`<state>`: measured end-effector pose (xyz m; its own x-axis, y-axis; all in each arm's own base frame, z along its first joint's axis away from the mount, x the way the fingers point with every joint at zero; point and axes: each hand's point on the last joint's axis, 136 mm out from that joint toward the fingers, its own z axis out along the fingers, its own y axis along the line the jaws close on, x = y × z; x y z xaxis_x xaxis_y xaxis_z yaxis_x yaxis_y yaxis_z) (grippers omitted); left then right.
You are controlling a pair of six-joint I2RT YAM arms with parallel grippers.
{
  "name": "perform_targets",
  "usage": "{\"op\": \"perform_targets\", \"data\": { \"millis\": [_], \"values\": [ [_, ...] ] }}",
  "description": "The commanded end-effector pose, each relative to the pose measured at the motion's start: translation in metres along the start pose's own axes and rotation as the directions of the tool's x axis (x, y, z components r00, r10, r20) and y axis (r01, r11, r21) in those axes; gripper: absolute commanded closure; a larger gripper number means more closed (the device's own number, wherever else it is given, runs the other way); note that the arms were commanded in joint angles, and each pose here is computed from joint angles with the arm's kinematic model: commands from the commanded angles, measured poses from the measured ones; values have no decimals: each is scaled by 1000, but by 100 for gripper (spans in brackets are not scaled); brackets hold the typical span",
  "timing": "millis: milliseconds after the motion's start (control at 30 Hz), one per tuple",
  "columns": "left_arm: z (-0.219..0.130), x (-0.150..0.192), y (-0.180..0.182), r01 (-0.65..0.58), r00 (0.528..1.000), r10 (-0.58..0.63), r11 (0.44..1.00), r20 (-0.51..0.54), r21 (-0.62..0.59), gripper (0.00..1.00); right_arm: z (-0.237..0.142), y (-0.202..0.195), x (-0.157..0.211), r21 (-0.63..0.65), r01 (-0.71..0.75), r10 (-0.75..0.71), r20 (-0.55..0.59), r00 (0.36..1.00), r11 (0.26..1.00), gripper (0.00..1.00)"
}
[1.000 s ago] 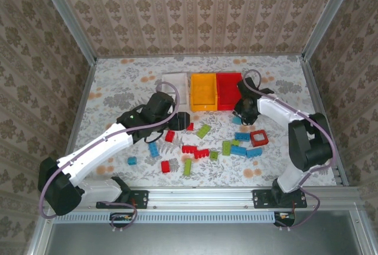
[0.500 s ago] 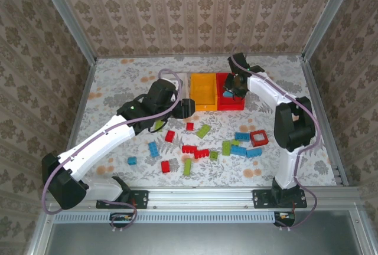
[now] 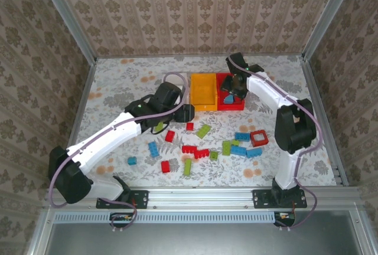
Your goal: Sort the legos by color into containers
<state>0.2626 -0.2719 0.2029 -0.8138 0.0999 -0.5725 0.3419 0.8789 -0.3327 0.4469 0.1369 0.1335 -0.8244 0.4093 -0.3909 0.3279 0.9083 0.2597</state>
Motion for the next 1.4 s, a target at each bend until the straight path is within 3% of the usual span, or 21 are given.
{"op": "perform_targets", "data": {
  "millis": [0, 133, 200, 300, 400, 533, 667, 833, 1067, 1233, 1367],
  "values": [
    [15, 41, 13, -21, 989, 16, 999, -150, -31, 40, -55, 16, 2, -91, 124, -115, 93, 989, 988, 41],
    [24, 82, 16, -130, 951, 128, 991, -281, 13, 41, -73, 43, 59, -284, 328, -322, 69, 944, 901, 36],
    [25, 99, 25, -199, 922, 189, 980, -339, 7, 39, -73, 36, 93, -315, 372, -385, 19, 923, 873, 35],
    [34, 106, 42, -194, 910, 166, 980, -381, -38, 37, -72, 18, 129, -338, 362, -398, -45, 916, 869, 35],
    [51, 93, 46, -102, 924, 65, 992, -377, -79, 36, -76, 6, 149, -356, 342, -388, -66, 919, 870, 35],
    [80, 74, 41, -4, 934, -47, 990, -353, -142, 35, -82, 7, 163, -412, 334, -397, -74, 915, 848, 32],
    [104, 62, 42, 41, 935, -117, 973, -335, -227, 35, -97, 27, 162, -520, 343, -407, -10, 913, 782, 26],
    [125, 51, 50, 31, 937, -132, 954, -323, -300, 35, -109, 31, 159, -548, 345, -401, 18, 916, 762, 22],
    [154, 55, 53, 44, 919, -156, 953, -361, -298, 37, -113, 28, 160, -547, 340, -401, 7, 916, 765, 22],
    [163, 61, 59, 45, 914, -169, 946, -369, -321, 44, -112, 28, 158, -547, 335, -398, 3, 917, 767, 23],
    [168, 66, 66, 30, 910, -166, 940, -380, -339, 57, -110, 29, 158, -550, 325, -394, -9, 919, 769, 23]
  ]
}}
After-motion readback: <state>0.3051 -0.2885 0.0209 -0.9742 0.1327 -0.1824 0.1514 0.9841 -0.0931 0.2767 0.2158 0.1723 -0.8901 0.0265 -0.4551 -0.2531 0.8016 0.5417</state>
